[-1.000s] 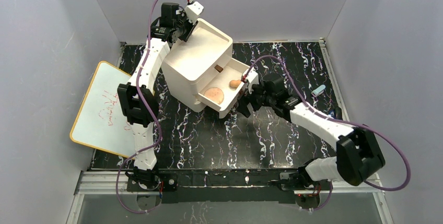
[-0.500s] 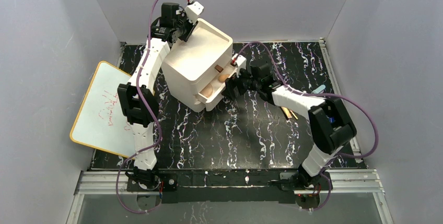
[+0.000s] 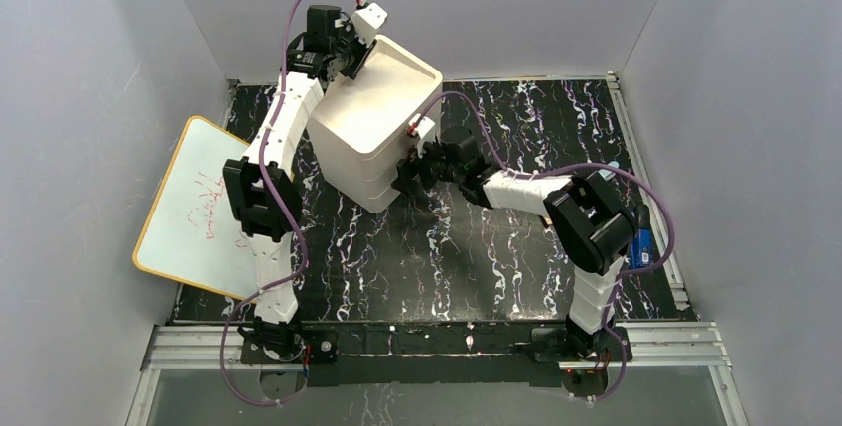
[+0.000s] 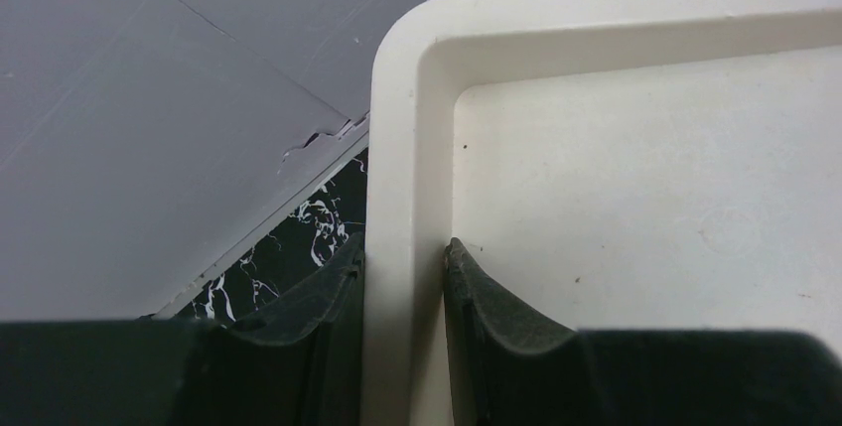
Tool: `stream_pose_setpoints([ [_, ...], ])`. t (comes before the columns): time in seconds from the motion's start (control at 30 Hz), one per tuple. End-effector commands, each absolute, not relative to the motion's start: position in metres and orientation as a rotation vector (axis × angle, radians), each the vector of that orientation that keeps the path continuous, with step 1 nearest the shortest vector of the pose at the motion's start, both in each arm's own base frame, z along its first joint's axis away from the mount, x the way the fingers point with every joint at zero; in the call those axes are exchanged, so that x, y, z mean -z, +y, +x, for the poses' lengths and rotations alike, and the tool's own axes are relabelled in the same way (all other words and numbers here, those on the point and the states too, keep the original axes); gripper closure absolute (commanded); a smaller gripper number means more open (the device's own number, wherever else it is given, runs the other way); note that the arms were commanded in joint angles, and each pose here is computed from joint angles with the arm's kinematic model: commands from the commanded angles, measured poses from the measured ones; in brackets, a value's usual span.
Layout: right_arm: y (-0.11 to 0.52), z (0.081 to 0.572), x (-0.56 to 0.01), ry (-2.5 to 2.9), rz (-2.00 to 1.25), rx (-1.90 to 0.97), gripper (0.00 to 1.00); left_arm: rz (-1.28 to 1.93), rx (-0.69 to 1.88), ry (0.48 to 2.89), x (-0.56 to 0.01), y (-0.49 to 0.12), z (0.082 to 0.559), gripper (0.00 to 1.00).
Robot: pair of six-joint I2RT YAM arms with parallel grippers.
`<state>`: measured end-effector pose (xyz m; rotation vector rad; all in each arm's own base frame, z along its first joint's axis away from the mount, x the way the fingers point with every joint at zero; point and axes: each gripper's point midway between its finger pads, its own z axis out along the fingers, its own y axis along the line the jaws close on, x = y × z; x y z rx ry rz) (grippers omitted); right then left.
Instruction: Organize the makeup
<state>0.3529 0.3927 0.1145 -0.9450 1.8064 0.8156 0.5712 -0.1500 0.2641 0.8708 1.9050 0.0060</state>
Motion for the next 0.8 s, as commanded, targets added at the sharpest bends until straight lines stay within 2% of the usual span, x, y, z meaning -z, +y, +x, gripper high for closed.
stream_pose_setpoints([
  [0.0,0.414,0.367,-0.149,1.561,-0.894,-0.785,0.02,1.095,0.074,2.178,-0.160,-0.175,0.524,1.00],
  [0.2,0.389,0.369,-0.114,1.591,-0.831,-0.668,0.02,1.095,0.079,2.183,-0.158,-0.175,0.525,1.00],
  [0.57,0.376,0.383,-0.095,1.541,-0.734,-0.581,0.04,1.097,0.085,2.181,-0.158,-0.176,0.525,1.00],
  [0.67,0.381,0.385,-0.091,1.530,-0.745,-0.591,0.07,1.098,0.084,2.182,-0.157,-0.176,0.524,1.00],
  [0.77,0.387,0.387,-0.087,1.531,-0.758,-0.603,0.14,1.099,0.081,2.182,-0.157,-0.176,0.524,1.00],
])
